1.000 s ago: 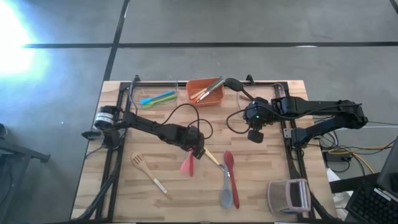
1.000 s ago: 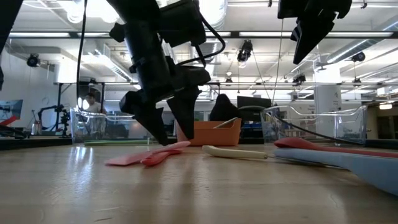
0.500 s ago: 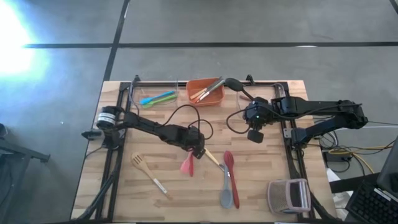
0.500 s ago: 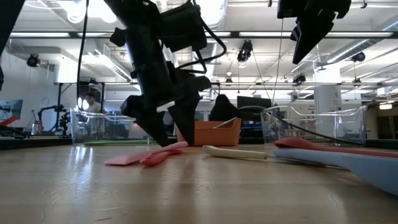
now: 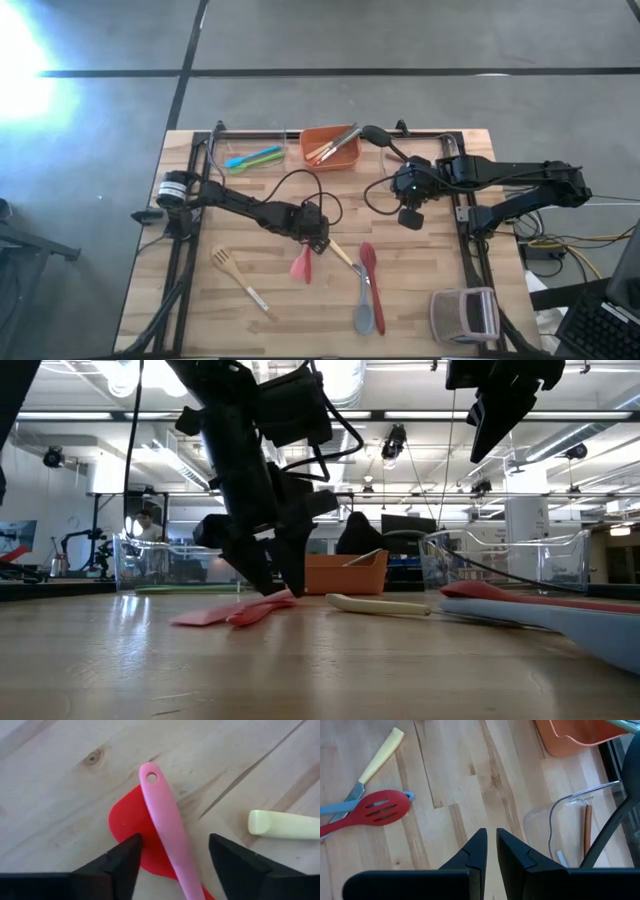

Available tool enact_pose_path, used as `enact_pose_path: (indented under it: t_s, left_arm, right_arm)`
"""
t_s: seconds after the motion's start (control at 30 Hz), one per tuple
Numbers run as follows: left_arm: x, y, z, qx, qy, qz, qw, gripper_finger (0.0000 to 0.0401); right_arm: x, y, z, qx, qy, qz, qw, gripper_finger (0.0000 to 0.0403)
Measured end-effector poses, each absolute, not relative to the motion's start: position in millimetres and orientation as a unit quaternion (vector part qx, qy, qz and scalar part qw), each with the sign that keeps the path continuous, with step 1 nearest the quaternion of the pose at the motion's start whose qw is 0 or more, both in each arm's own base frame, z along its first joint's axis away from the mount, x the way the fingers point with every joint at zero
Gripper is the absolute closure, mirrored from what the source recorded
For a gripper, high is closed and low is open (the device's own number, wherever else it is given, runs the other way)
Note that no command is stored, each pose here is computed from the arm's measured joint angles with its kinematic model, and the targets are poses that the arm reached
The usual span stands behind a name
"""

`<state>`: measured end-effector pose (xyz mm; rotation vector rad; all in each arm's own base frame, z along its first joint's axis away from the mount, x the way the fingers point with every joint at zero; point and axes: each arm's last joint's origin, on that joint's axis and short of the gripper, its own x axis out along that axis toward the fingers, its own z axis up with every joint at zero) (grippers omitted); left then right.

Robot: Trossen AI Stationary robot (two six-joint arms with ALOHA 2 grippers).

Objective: Pick & Place Kitchen Items
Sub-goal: Put the pink spatula into the left transparent bin

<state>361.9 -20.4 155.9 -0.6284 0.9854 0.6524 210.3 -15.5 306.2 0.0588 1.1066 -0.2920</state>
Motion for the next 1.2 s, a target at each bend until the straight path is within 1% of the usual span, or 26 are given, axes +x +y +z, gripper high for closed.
enact_pose_path:
  t_s: [0.3,0.43,0.53,0.63,0.8,1.03,1.2]
  left_arm:
    - [361.9,-16.9,154.6,-0.237,0.45,0.317,0.801,0.0312]
    - [361.6,-16.9,154.3,-0.224,0.455,0.312,0.804,0.0359]
    - [361.7,-16.9,154.9,-0.218,0.456,0.308,0.806,0.0359]
    - [363.2,-17.2,157.9,-0.217,0.452,0.303,0.811,0.0383]
    - [365.2,-17.2,161.1,-0.207,0.457,0.293,0.814,0.0401]
    - [368.1,-18.6,163.4,-0.207,0.463,0.273,0.818,0.0396]
    - [368.3,-19.8,164.1,-0.207,0.474,0.247,0.819,0.0367]
  right_arm:
    - [210.3,-15.5,306.2,0.02,0.525,-0.134,0.84,0.0369]
    - [210.3,-15.5,306.2,0.02,0.525,-0.134,0.84,0.0369]
    - [210.3,-15.5,306.2,0.019,0.525,-0.133,0.841,0.0369]
    - [210.3,-15.5,306.2,0.019,0.525,-0.133,0.841,0.0369]
    - [210.2,-15.5,306.1,0.018,0.525,-0.133,0.84,0.0369]
    - [210.2,-15.5,306.1,0.019,0.525,-0.132,0.84,0.0369]
    - [210.2,-15.5,306.1,0.019,0.525,-0.132,0.84,0.0369]
